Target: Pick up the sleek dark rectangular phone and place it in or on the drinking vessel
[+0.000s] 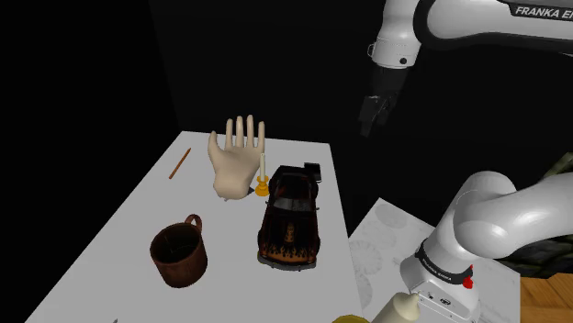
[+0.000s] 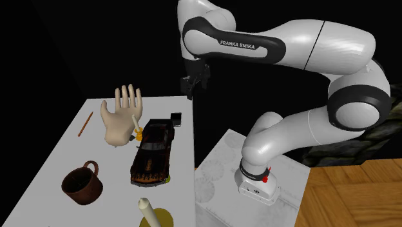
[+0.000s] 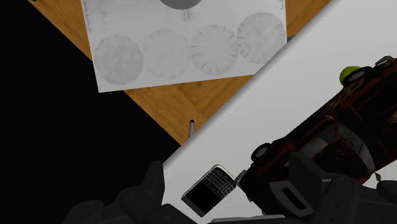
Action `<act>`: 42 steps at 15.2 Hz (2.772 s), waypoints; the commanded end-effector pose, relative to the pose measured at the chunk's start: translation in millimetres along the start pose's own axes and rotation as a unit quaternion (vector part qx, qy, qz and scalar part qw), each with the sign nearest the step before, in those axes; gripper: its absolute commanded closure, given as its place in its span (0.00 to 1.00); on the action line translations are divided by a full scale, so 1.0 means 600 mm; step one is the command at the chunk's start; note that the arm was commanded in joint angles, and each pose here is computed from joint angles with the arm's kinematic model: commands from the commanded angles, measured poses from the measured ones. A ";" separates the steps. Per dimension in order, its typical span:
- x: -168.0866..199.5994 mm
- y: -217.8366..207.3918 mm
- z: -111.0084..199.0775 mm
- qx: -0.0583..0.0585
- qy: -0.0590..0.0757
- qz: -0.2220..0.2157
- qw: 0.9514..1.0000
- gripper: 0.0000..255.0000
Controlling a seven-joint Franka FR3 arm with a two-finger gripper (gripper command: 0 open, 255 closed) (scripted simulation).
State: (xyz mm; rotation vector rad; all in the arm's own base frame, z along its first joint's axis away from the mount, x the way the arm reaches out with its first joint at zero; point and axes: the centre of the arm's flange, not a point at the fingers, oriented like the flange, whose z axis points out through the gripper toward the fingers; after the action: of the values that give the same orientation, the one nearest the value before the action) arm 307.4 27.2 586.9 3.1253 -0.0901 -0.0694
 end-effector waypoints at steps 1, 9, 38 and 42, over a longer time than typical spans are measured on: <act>0.000 0.000 0.000 0.000 0.000 0.000 1.000 0.00; 0.109 -0.005 0.134 0.018 0.006 0.133 0.991 0.00; 0.285 0.034 0.416 0.046 0.015 0.341 0.939 0.00; 0.284 0.034 0.416 0.046 0.015 0.341 0.939 1.00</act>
State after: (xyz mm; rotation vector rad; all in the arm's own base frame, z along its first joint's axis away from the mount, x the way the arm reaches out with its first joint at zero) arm 465.3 -6.6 331.5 2.9785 -1.1844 -0.0038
